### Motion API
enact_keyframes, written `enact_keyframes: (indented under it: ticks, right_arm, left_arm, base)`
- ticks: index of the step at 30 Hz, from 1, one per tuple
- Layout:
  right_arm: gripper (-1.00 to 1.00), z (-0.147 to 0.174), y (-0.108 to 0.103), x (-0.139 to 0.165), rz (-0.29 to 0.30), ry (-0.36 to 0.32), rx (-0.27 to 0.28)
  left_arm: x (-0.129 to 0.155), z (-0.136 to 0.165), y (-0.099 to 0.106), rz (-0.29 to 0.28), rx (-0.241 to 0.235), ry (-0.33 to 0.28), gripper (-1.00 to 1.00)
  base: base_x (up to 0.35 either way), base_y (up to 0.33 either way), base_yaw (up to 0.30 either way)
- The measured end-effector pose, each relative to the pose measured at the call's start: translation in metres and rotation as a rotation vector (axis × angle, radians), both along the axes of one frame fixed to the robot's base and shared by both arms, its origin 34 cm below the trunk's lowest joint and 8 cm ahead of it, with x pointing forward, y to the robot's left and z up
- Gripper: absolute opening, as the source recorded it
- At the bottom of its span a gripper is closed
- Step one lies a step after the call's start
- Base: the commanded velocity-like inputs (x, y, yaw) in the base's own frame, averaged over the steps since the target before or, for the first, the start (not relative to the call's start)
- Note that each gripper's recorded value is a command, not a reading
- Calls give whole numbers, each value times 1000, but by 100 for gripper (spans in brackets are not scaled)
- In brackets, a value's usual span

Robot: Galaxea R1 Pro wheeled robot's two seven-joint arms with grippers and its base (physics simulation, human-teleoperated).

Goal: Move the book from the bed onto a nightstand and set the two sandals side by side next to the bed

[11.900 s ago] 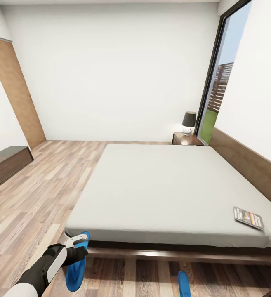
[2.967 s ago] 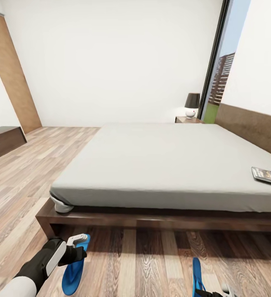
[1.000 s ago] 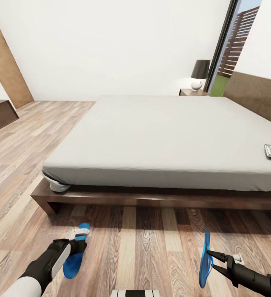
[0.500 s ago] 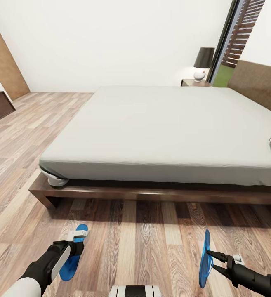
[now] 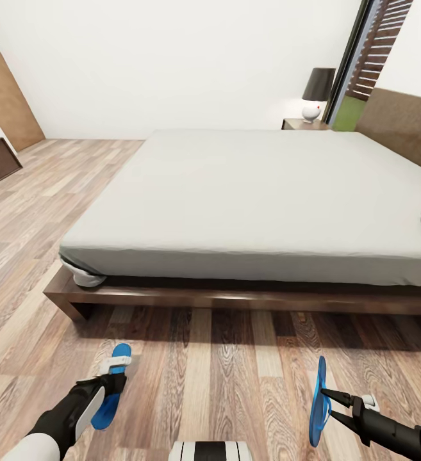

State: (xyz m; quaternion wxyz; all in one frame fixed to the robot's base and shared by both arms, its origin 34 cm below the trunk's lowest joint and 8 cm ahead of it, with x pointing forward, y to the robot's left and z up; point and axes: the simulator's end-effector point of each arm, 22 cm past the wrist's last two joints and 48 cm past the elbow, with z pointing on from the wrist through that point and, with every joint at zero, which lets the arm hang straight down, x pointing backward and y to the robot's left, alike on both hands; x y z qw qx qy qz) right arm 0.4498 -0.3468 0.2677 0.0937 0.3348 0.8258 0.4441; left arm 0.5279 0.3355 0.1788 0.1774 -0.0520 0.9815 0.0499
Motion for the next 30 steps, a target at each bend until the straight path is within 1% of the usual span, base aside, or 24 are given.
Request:
enact_keyframes:
  ticks: [2,5,30]
  right_arm:
    - [-100,0,0,0,0,-1,0]
    - [-100,-5,0,-3,2,11,-1]
    - [-100,-43,0,-29,1,112,-1]
  left_arm:
    - [11,5,10,3,17,-55,-100]
    - [12,2,13,6,22,-69,-100]
    - [-23,-46,9,3,16,32,-100]
  base:
    - [0,0,0]
    - [0,0,0]
    - [0,0,0]
